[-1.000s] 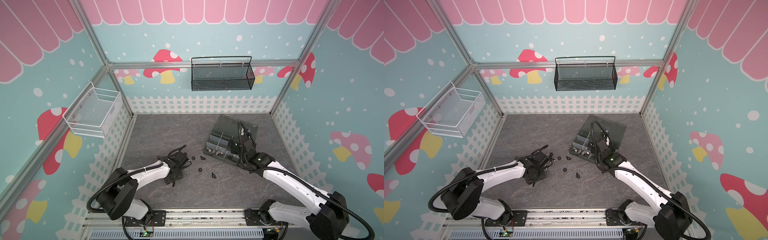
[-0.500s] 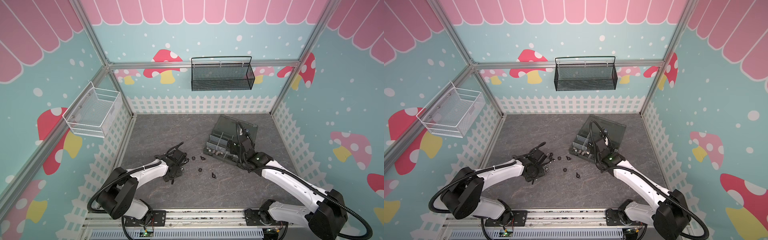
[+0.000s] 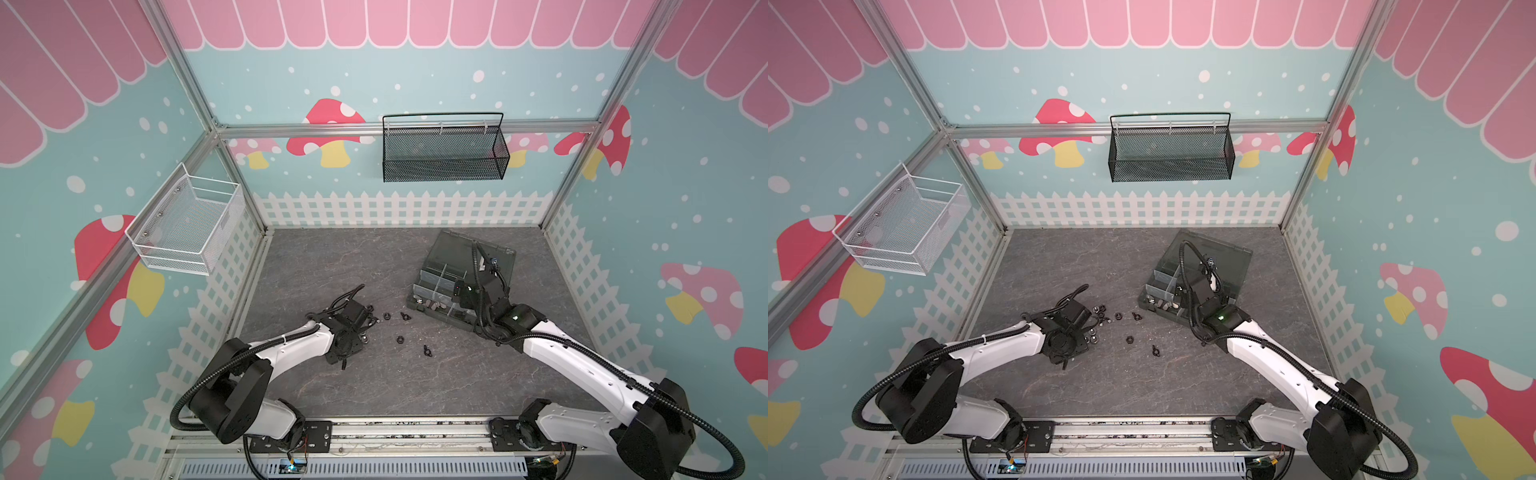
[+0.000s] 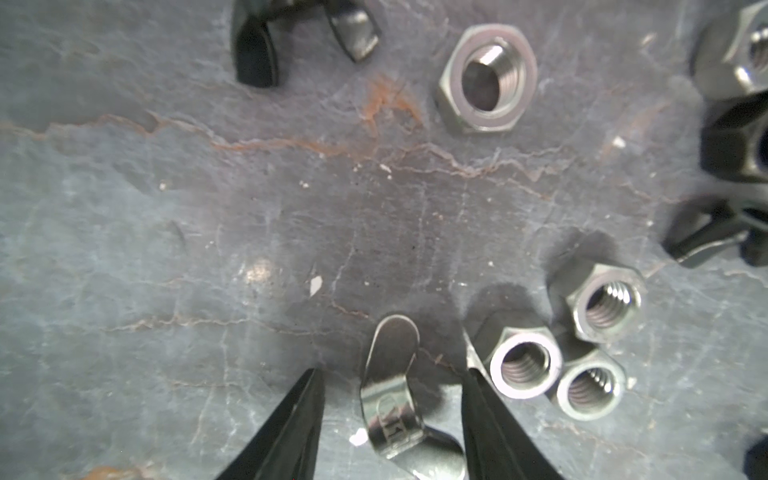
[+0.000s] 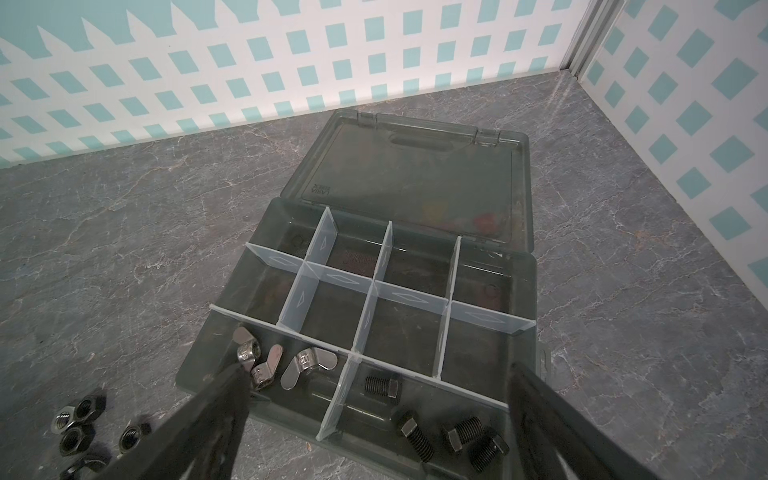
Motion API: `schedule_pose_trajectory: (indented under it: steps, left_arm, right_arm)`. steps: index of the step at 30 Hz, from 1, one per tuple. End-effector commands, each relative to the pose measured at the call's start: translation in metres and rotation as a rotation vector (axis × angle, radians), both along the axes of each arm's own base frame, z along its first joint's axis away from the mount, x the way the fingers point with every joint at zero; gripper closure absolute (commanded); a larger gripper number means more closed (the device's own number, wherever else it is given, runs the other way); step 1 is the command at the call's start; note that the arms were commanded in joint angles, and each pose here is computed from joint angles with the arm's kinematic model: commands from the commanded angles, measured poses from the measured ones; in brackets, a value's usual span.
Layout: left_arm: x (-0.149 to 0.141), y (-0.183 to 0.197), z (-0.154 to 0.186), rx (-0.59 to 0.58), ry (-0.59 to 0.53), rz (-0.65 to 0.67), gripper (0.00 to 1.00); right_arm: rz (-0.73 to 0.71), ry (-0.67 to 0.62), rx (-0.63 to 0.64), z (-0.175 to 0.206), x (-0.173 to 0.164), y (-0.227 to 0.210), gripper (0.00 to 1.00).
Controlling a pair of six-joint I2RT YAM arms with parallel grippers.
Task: Sort the screws and nuts into containers
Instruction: Pick up the nut from the middle-left of the table.
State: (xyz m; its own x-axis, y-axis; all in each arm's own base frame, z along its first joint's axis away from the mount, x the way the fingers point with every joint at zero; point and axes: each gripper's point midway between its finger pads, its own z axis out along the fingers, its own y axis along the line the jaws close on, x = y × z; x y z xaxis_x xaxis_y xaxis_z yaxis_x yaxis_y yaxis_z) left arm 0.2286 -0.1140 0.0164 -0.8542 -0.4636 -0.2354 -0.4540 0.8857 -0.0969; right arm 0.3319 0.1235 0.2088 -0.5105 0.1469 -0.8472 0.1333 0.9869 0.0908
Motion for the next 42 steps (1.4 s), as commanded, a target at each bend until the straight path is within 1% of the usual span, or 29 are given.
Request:
schedule_pose_trajectory:
  steps: [1,9,12,15,19,22,27,42]
  left_arm:
    - [-0.028,0.014,-0.019,0.005,0.095,0.065,0.45]
    - [-0.021,0.013,-0.016,0.008,0.081,0.048,0.46]
    - [-0.017,0.011,-0.014,0.006,0.073,0.036,0.48]
    - [-0.014,0.009,-0.014,-0.003,0.062,0.028,0.52]
    - [-0.011,0.006,-0.015,-0.005,0.07,0.016,0.53]
    - [-0.012,0.005,-0.018,-0.007,0.079,0.016,0.54]
    - [-0.013,0.004,-0.019,-0.016,0.085,0.016,0.6]
    - [-0.033,0.01,-0.024,-0.028,0.134,0.094,0.6]
  right_arm:
    - [-0.007,-0.007,-0.003,0.0,0.001,-0.002,0.03]
    - [-0.01,-0.01,0.009,0.0,0.001,-0.001,0.03]
    - [-0.003,-0.012,0.0,0.003,0.003,0.0,0.03]
    - [-0.004,-0.014,-0.007,0.005,0.003,-0.001,0.03]
    - [-0.008,-0.016,-0.004,0.005,0.003,-0.002,0.03]
    - [-0.011,-0.011,-0.008,0.004,0.002,-0.003,0.03]
    - [-0.019,-0.008,-0.01,0.003,0.0,-0.005,0.03]
    - [-0.05,-0.016,-0.014,0.003,-0.006,-0.014,0.03]
